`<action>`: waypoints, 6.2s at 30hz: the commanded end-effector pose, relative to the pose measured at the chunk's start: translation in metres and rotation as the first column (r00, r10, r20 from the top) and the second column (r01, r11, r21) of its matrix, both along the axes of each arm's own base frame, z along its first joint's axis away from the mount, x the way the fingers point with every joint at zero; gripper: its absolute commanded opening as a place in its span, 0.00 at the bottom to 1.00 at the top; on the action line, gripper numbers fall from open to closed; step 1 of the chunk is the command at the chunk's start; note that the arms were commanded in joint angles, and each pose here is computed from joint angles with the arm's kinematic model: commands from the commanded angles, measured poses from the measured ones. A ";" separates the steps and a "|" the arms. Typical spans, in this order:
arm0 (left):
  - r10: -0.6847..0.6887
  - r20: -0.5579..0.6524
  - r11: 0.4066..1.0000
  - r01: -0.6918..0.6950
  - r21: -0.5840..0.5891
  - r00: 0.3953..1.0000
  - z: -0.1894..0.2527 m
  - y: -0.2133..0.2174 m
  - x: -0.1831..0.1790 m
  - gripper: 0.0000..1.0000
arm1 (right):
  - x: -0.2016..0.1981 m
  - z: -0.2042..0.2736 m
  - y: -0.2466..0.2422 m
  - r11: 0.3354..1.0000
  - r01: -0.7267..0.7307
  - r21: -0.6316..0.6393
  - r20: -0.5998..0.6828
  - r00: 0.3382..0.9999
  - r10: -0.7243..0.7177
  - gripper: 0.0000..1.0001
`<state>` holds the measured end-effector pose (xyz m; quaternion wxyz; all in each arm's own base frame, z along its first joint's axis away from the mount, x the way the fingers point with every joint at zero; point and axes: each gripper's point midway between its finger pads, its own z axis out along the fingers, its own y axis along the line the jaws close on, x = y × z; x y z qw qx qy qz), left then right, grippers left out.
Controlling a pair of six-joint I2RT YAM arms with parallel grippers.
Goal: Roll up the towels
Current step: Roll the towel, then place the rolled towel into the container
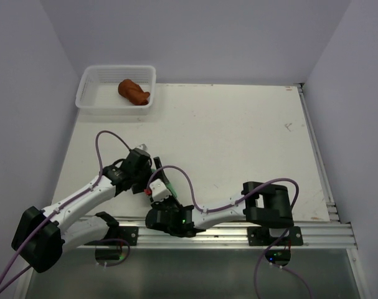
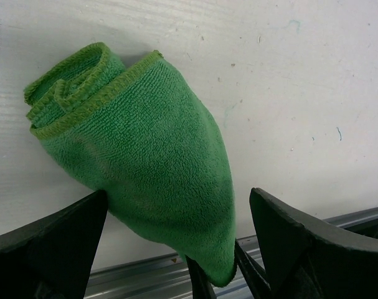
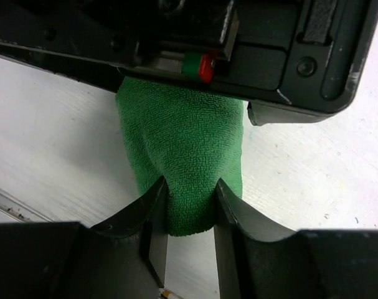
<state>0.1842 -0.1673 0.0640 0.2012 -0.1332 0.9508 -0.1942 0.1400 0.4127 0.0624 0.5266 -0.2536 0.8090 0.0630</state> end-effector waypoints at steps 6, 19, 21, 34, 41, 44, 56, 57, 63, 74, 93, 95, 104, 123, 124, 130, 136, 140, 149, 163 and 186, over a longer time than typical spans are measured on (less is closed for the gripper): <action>-0.034 -0.030 0.999 0.033 -0.015 0.999 -0.008 -0.001 -0.011 1.00 | 0.007 0.012 0.007 0.998 0.058 0.006 0.075 0.996 -0.058 0.05; -0.022 -0.060 0.999 0.024 0.040 0.998 -0.024 0.011 -0.019 1.00 | -0.004 0.003 0.019 1.000 -0.001 0.018 0.062 0.998 0.000 0.05; -0.019 -0.051 0.999 0.021 0.039 0.998 -0.024 0.009 -0.015 1.00 | -0.007 0.002 0.022 1.000 -0.017 0.014 0.064 0.998 0.016 0.05; -0.032 -0.063 0.997 0.037 0.074 0.997 -0.037 0.009 -0.012 0.88 | -0.012 0.003 0.030 0.999 -0.033 0.030 0.077 0.997 0.030 0.05; -0.069 -0.072 0.995 0.074 0.073 0.995 -0.045 0.007 -0.016 0.55 | -0.013 0.003 0.037 0.997 -0.040 0.073 0.074 0.997 0.034 0.18; -0.085 -0.067 0.990 0.092 0.111 0.994 -0.047 0.012 -0.013 0.45 | -0.014 0.003 0.037 0.996 -0.042 0.083 0.070 0.997 0.036 0.31; -0.142 -0.113 0.975 0.158 0.156 0.983 -0.068 0.021 -0.025 0.36 | -0.012 0.036 -0.001 0.985 -0.005 0.175 0.089 0.996 -0.010 0.61; -0.145 -0.109 0.975 0.161 0.155 0.983 -0.066 0.020 -0.024 0.36 | -0.013 0.038 -0.005 0.983 -0.006 0.185 0.088 0.996 -0.011 0.61; -0.156 -0.075 0.974 0.166 0.153 0.985 -0.050 0.013 -0.011 0.34 | -0.022 0.050 -0.043 0.974 0.014 0.226 0.072 0.997 -0.031 0.61; -0.132 -0.024 0.963 0.134 0.233 0.991 -0.030 0.013 0.022 0.28 | -0.024 0.052 -0.091 0.966 0.075 0.247 0.036 0.996 -0.086 0.61; 0.022 0.239 0.968 -0.080 0.237 0.971 0.079 0.063 0.157 0.26 | -0.009 0.066 -0.121 0.954 0.133 0.270 0.045 0.988 -0.151 0.62; 0.069 0.271 0.961 -0.137 0.241 0.960 0.095 0.081 0.178 0.26 | -0.006 0.068 -0.123 0.956 0.132 0.262 0.047 0.988 -0.150 0.62; 0.257 0.461 0.904 -0.380 0.197 0.849 0.187 0.170 0.289 0.26 | 0.006 0.064 -0.135 0.961 0.150 0.232 0.014 0.987 -0.158 0.63; 0.380 0.409 0.892 -0.446 0.074 0.830 0.095 0.249 0.418 0.31 | 0.017 0.010 -0.111 0.981 0.152 0.122 -0.128 0.982 -0.136 0.63; 0.386 0.412 0.892 -0.448 0.064 0.826 0.092 0.250 0.421 0.32 | 0.019 0.007 -0.112 0.981 0.159 0.110 -0.131 0.981 -0.145 0.63; 0.405 0.375 0.890 -0.454 0.047 0.834 0.058 0.256 0.431 0.33 | 0.030 0.001 -0.114 0.977 0.189 0.098 -0.149 0.973 -0.174 0.63; 0.425 0.358 0.886 -0.463 0.023 0.831 0.037 0.264 0.439 0.34 | 0.033 -0.007 -0.112 0.978 0.191 0.079 -0.165 0.970 -0.176 0.63; 0.427 0.335 0.887 -0.460 0.022 0.840 0.021 0.263 0.440 0.39 | 0.034 -0.013 -0.106 0.981 0.184 0.066 -0.175 0.970 -0.170 0.63; 0.450 0.333 0.877 -0.481 0.011 0.828 0.015 0.269 0.437 0.69 | 0.038 -0.020 -0.101 0.982 0.179 0.061 -0.208 0.964 -0.163 0.63; 0.420 0.404 0.885 -0.465 0.014 0.813 0.056 0.272 0.443 0.93 | 0.042 -0.023 -0.101 0.979 0.191 0.068 -0.232 0.958 -0.171 0.62; 0.239 0.700 0.932 -0.362 0.030 0.673 0.262 0.210 0.381 1.00 | 0.117 0.057 -0.121 0.956 0.207 0.207 -0.293 0.946 -0.141 0.67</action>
